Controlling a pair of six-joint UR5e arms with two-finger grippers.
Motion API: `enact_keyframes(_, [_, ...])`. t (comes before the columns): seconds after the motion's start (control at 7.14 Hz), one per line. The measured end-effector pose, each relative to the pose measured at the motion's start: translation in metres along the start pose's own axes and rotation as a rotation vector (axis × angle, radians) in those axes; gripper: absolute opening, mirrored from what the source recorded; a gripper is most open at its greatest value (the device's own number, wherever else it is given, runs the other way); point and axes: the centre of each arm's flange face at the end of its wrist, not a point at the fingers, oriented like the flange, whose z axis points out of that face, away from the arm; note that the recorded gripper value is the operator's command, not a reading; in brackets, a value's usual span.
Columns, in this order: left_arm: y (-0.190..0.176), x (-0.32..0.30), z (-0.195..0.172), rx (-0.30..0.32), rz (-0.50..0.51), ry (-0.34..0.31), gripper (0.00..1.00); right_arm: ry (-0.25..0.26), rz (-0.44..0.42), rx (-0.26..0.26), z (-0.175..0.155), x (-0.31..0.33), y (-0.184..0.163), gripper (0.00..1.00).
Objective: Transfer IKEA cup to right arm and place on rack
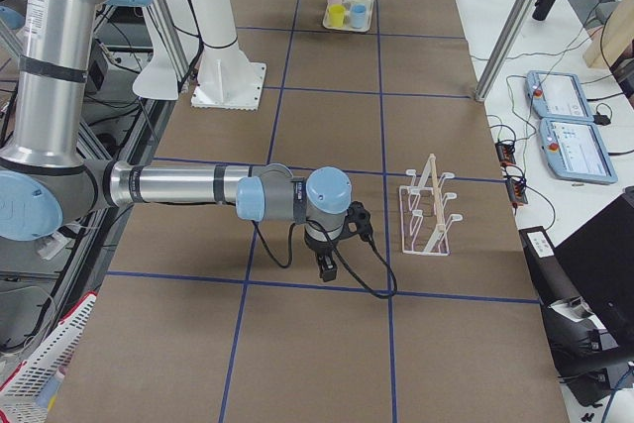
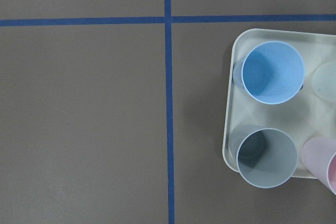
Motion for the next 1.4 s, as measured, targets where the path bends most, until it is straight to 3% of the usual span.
enact_keyframes(0.7, [0.03, -0.021, 0.019, -0.033, -0.017, 0.013, 1.0, 0.019, -0.02, 0.007, -0.001, 0.002, 0.0, 0.99])
enact_keyframes(0.98, [0.035, -0.026, 0.023, -0.034, 0.018, 0.014, 1.0, 0.031, -0.042, 0.049, -0.018, -0.007, -0.014, 0.99])
enact_keyframes(1.4, [0.033, -0.018, 0.019, -0.018, 0.032, 0.047, 1.0, 0.032, 0.019, 0.075, -0.026, -0.014, -0.021, 0.99])
